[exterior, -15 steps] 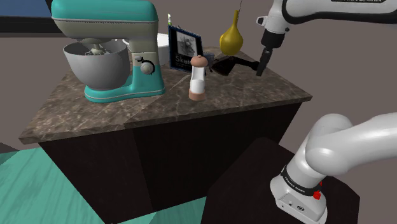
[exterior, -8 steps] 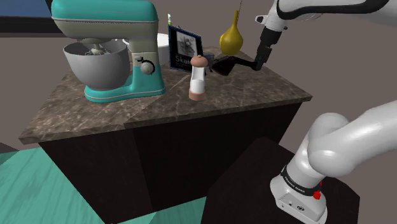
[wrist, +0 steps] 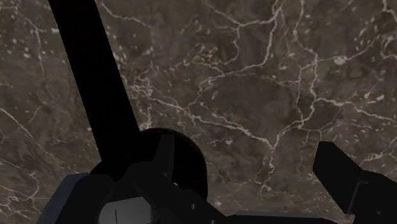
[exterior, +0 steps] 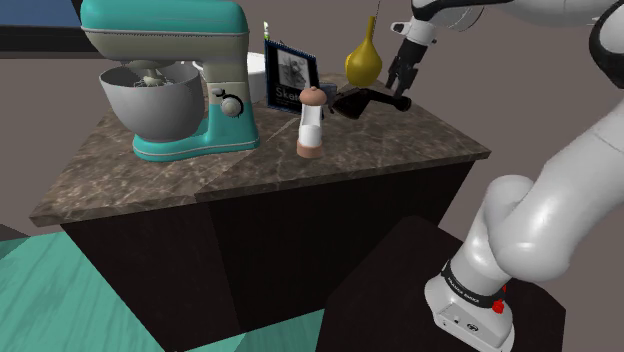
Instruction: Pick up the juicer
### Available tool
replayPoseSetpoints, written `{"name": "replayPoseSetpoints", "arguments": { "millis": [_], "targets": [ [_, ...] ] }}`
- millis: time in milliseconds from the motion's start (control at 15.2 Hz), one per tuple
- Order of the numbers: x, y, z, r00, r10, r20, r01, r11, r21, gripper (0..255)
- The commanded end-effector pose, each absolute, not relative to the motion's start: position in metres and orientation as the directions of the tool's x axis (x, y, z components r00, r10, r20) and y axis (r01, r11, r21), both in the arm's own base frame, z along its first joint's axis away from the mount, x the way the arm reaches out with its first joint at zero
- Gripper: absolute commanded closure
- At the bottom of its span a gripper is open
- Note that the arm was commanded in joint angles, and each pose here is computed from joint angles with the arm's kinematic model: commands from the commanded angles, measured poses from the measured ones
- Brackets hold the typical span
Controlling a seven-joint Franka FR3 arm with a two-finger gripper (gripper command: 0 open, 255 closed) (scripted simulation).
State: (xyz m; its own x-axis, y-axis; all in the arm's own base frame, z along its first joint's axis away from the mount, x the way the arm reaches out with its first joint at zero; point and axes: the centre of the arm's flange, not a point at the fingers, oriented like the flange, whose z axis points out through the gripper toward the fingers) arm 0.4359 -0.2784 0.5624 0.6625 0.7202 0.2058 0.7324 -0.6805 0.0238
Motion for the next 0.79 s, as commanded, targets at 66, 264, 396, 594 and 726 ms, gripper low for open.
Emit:
{"name": "replayPoseSetpoints", "arguments": {
  "millis": [66, 264, 396, 594, 726],
  "targets": [
    [0.47, -0.306, 0.559, 0.577, 0.781, 0.238, 0.8, -0.6, 0.03, 0],
    [0.506, -0.328, 0.556, 0.493, 0.827, 0.269, 0.854, -0.519, 0.034, 0],
    [0.525, -0.338, 0.554, 0.448, 0.847, 0.285, 0.878, -0.477, 0.037, 0],
    [0.525, -0.338, 0.538, 0.448, 0.847, 0.285, 0.878, -0.477, 0.037, 0],
    [0.525, -0.338, 0.528, 0.448, 0.847, 0.285, 0.878, -0.477, 0.037, 0]
  ]
}}
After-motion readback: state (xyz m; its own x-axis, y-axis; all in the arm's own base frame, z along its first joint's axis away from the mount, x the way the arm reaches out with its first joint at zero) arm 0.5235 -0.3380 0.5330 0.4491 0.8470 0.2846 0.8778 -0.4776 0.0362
